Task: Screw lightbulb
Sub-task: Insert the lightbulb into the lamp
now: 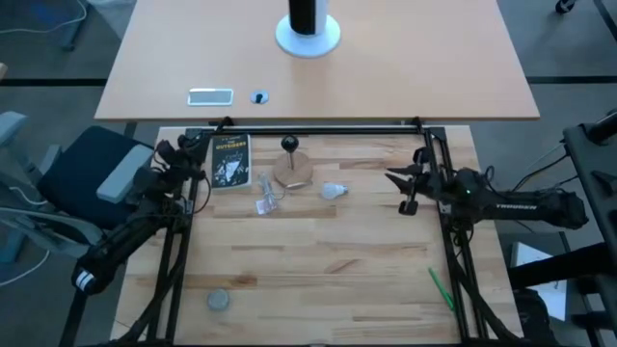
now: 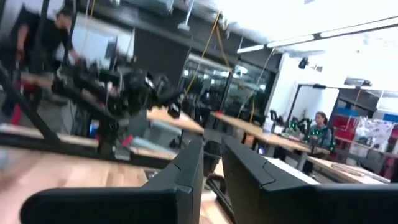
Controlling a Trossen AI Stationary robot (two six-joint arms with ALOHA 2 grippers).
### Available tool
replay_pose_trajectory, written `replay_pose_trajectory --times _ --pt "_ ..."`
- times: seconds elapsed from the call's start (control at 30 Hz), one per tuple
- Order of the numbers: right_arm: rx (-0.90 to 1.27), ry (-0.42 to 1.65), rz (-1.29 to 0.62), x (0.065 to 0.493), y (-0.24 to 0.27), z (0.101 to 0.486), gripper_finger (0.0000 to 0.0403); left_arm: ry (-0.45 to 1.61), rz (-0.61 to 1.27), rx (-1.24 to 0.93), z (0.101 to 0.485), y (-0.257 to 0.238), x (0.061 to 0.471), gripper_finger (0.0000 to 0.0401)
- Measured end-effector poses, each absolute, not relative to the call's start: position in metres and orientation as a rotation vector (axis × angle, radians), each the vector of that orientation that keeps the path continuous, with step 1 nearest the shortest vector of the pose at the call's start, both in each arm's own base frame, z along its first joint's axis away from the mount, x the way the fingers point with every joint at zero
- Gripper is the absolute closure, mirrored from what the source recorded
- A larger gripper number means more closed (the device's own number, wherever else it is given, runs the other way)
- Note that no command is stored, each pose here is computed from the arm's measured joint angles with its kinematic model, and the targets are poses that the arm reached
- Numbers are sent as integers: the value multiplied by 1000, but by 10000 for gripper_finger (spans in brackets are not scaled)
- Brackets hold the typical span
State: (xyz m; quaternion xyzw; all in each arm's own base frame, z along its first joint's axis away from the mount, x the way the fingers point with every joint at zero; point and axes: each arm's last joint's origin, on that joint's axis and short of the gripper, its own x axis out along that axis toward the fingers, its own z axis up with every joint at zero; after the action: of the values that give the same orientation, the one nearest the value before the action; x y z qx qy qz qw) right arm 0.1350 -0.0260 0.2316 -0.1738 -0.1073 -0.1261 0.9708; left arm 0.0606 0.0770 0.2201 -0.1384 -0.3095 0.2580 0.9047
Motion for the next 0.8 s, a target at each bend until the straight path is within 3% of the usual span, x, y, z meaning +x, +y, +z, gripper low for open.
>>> replay_pose_trajectory --times 0.47,0.63,0.8 --pt "-248 229 -270 213 -55 253 333 -581 517 -486 210 87 69 401" --pt "-275 386 -221 229 -58 245 326 -566 354 -438 215 82 78 401" --pt "-281 434 -193 241 -61 238 325 -686 179 -305 231 68 80 401"
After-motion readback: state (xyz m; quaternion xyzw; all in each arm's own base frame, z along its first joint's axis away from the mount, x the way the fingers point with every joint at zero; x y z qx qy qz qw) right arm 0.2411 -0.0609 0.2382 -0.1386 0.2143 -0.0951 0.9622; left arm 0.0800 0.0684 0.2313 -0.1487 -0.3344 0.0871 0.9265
